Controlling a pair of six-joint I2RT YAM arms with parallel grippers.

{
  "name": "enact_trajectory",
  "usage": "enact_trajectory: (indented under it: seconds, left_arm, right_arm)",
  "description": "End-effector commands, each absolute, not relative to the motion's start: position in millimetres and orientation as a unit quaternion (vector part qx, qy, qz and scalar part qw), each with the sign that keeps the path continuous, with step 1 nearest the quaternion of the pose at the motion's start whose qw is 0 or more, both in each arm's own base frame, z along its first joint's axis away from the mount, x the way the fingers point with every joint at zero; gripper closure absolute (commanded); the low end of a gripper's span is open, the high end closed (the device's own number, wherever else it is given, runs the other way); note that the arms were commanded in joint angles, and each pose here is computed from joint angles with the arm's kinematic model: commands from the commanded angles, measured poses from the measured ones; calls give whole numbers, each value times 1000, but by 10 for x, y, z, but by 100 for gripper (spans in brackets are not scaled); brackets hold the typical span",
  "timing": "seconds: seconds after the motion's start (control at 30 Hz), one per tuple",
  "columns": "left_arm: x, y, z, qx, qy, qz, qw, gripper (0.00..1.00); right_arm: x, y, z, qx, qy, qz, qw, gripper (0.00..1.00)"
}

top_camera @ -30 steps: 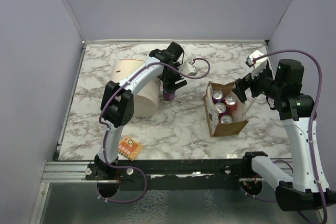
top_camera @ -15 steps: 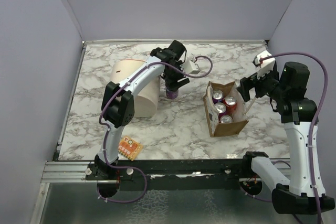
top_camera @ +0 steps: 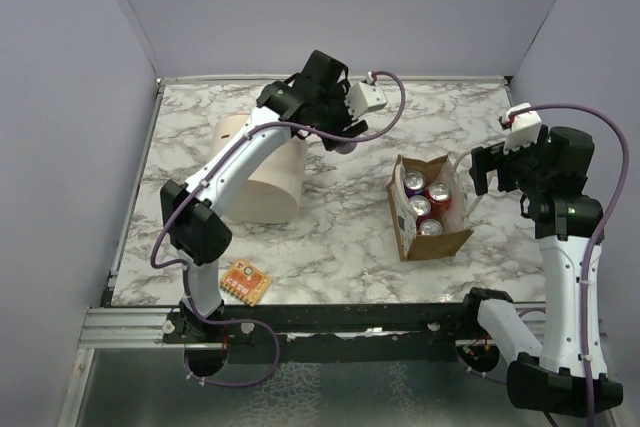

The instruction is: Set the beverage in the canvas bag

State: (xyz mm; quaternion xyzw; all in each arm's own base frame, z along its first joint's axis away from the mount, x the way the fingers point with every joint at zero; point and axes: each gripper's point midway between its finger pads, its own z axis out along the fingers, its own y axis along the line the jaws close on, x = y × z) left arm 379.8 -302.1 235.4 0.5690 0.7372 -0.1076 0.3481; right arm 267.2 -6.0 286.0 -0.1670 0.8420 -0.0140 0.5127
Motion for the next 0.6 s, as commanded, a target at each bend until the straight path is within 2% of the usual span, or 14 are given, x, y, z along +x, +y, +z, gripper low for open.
enact_trajectory:
  seconds: [0.0,0.17,0.33,0.57]
  left_arm:
    - [3552,-3312,3772,528,648,-170,522,100]
    - [3073,-3547,4407,515,593,-249,567,100]
    - [2616,-3812,4588,537,557,-315,549,100]
    - [2248,-4342,4086,590,550,-338,485,100]
  right_arm:
    - [2696,-252,2764,-126,852,-46,506,1]
    - [2712,-274,2623,-120,862,-43,491,11]
    - [2783,-289,2475,-108,874,-34,473,32]
    - [2905,-251,2377,-110,884,-10,455,41]
